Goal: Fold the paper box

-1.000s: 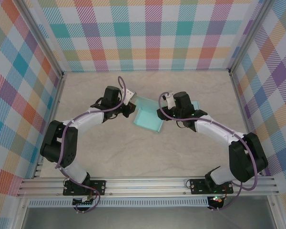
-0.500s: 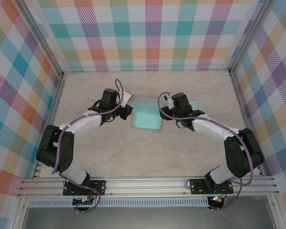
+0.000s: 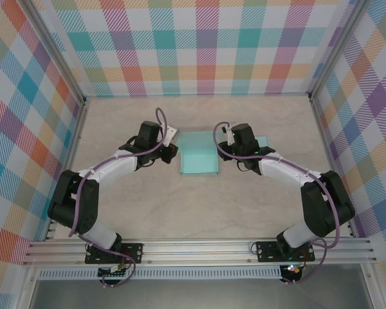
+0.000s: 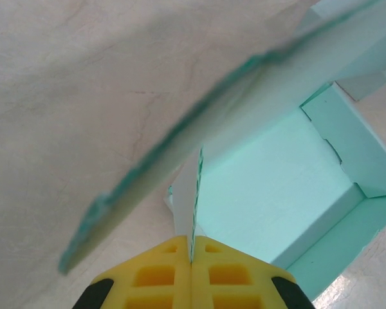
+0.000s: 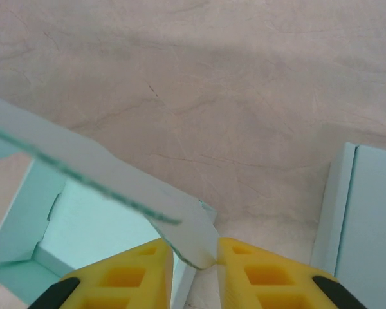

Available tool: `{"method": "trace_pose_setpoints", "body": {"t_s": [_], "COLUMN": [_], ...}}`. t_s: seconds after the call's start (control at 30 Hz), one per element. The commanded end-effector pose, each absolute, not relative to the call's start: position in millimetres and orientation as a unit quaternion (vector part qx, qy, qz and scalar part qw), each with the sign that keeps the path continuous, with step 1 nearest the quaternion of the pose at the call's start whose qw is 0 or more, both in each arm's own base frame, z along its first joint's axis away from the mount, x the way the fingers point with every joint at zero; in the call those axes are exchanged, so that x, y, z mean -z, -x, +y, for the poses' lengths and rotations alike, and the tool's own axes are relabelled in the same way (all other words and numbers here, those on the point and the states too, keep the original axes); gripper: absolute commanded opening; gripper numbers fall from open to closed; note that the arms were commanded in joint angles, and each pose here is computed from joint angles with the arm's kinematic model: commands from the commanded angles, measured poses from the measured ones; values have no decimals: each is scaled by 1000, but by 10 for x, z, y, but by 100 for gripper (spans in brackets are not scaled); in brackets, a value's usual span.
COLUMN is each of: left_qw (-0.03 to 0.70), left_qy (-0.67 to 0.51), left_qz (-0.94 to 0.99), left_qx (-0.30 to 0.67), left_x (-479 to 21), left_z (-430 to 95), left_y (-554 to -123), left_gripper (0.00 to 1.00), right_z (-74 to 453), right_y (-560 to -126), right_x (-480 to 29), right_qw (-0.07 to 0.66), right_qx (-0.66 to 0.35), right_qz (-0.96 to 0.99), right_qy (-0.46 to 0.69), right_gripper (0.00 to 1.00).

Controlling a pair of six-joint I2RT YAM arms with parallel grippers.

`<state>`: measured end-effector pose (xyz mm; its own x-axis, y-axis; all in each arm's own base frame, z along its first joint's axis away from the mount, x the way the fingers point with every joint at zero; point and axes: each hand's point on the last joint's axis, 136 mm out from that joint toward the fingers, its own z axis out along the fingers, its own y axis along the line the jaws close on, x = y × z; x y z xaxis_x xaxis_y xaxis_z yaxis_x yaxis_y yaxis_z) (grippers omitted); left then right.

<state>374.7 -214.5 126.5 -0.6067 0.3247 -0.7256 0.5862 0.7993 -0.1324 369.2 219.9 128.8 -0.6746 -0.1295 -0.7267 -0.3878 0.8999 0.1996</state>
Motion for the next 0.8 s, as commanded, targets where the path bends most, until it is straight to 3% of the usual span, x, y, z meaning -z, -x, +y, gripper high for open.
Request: {"method": "trace_pose_setpoints", "body": {"t_s": [0.0, 0.4, 0.77], "left_qw": [362, 411, 453], "left_qy": [-233, -133, -75], "left_qz": [885, 890, 877], "left_qx": [174, 148, 139], "left_x": [-1387, -1498, -1630], "left_z": [-2197, -2411, -2461], "left_y": [-3706, -3722, -3891], "left_gripper": [2, 2, 2], "right_z": [2332, 2637, 2777], "right_y": [-3741, -3729, -4055], "right_x": [-1369, -1307, -1462], "right_qw": [377, 358, 391], "right_qx": [-212, -262, -240], "right_qz": [893, 890, 884], "right_qy": [125, 107, 94], "right_gripper": [24, 15, 18]}}
